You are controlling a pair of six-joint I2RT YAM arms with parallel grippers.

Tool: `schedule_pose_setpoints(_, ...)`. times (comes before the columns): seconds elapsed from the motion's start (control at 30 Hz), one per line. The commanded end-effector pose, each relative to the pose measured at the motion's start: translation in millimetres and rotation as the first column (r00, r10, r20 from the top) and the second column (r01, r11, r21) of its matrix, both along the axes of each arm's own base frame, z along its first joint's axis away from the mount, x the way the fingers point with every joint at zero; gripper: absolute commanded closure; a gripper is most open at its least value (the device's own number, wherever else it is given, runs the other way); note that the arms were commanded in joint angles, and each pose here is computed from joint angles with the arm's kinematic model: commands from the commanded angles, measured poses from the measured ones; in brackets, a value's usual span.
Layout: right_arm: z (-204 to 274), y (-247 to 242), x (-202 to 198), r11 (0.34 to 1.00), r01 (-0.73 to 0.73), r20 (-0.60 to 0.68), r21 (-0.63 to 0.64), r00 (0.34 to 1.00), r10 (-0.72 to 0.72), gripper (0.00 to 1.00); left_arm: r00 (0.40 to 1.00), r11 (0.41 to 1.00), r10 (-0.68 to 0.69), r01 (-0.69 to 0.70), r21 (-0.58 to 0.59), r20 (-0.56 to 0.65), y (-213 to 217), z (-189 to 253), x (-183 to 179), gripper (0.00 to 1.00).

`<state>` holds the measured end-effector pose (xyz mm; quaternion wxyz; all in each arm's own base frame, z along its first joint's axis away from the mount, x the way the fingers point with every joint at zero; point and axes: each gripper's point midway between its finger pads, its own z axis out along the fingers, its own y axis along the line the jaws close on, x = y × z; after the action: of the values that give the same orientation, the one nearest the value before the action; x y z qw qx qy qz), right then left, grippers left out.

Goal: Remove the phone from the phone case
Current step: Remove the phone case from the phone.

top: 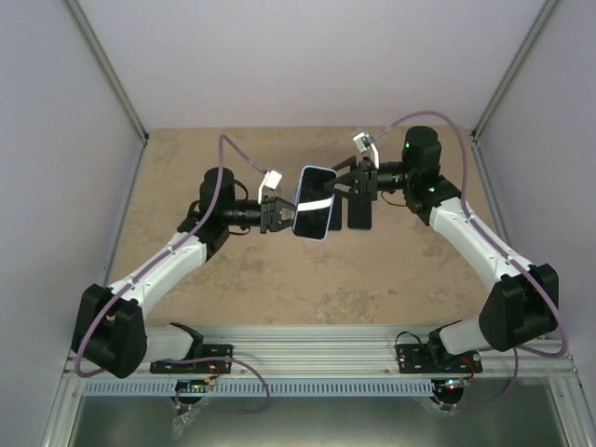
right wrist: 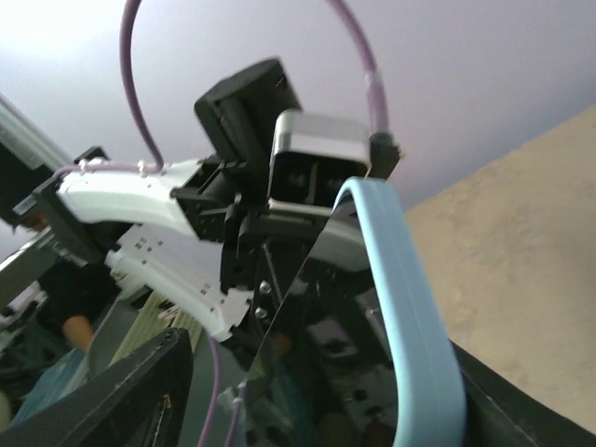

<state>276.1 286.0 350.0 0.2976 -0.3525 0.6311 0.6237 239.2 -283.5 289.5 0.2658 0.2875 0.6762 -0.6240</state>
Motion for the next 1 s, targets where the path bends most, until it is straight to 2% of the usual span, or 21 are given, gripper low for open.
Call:
schedule_pose_setpoints(0.0,10,-8,23,0.993,0.112,0.13,-0.021,0.986,-0.108,0.22,0.997,0.998,0.065,-0.066,-0.019,-0.028,7,3,11,1.0)
schedule_pose_setpoints(0.17,7,-13,47,0.961,0.261,0.23,-0.089,0.944,-0.236,0.09,0.984,0.989,0.146,-0.147,-0.004,-0.099,16,-3,28,1.0)
schedule_pose_setpoints(0.3,2,-22,69,0.891,0.423,0.352,-0.164,0.869,-0.348,0.07,0.938,0.965,0.263,-0.261,0.035,-0.227,31,-15,56,1.0)
schedule_pose_setpoints(0.43,-6,-23,76,0.818,0.53,0.495,-0.225,0.785,-0.372,0.07,0.887,0.943,0.33,-0.322,0.079,-0.323,39,-28,74,1.0)
schedule_pose_setpoints(0.53,-18,-21,77,0.765,0.587,0.578,-0.265,0.732,-0.361,0.07,0.833,0.903,0.429,-0.398,0.16,-0.35,47,-40,88,1.0)
schedule_pose_setpoints(0.63,-30,-12,73,0.729,0.619,0.659,-0.292,0.683,-0.317,0.07,0.797,0.879,0.477,-0.443,0.178,-0.37,54,-43,93,1.0)
schedule_pose_setpoints(0.83,-45,19,55,0.72,0.614,0.751,-0.323,0.63,-0.2,0.08,0.756,0.862,0.503,-0.471,0.186,-0.418,60,-49,97,1.0)
schedule_pose_setpoints(0.97,-56,40,45,0.728,0.592,0.764,-0.346,0.628,-0.148,0.09,0.746,0.857,0.508,-0.486,0.169,-0.43,63,-45,99,1.0)
